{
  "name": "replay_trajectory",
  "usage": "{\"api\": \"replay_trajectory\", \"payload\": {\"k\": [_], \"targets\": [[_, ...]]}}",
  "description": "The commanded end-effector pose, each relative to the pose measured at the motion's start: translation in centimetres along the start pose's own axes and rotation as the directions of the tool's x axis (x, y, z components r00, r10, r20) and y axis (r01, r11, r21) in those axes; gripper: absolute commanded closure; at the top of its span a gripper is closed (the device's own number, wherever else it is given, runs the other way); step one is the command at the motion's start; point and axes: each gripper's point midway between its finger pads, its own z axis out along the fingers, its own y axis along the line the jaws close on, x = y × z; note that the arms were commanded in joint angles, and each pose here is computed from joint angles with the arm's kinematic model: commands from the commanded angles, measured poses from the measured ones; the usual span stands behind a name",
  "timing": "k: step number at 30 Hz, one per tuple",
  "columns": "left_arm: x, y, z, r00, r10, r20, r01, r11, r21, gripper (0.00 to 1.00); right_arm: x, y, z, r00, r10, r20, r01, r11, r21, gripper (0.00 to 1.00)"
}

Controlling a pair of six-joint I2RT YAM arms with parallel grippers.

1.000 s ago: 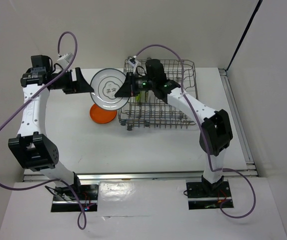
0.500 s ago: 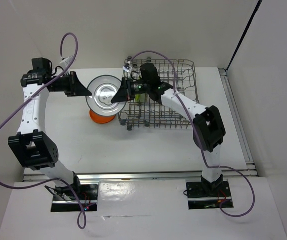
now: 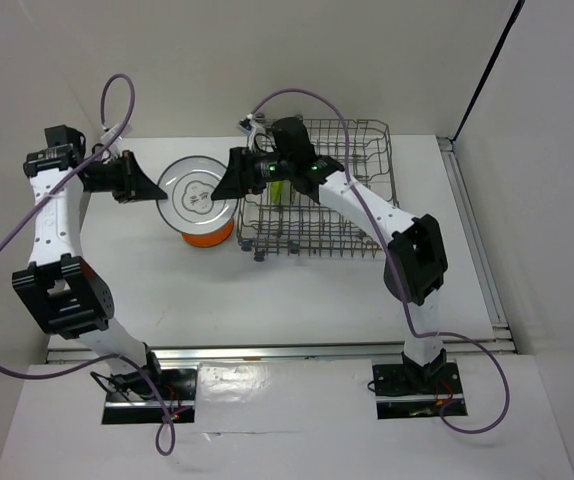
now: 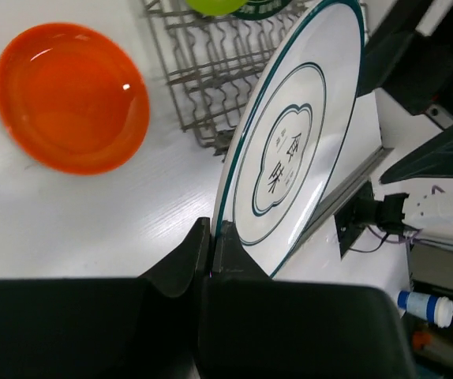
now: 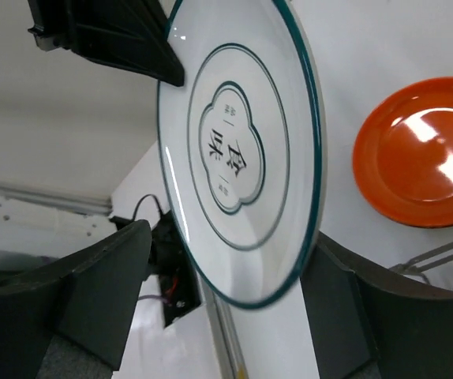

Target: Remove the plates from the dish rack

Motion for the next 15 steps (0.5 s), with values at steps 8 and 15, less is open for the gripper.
{"api": "replay_trajectory", "payload": {"k": [8,15], "targets": [[3.3,14.9,-7.8,0.933,-0.298,0.200,0.357,0.835,-0.419,1.00,-9.4,-8.7,-9.2,0.939,-0.162,0.304,-0.111,0.693,0.712,0.18],[6.2,20.5,-9.4,0.926,-0.252,0.283,0.376,0.703,-0.604,1.00,-11.0,-11.6,-15.3,0.911,-0.230,0.342,-0.186,0.510,0.840,0.18]]}}
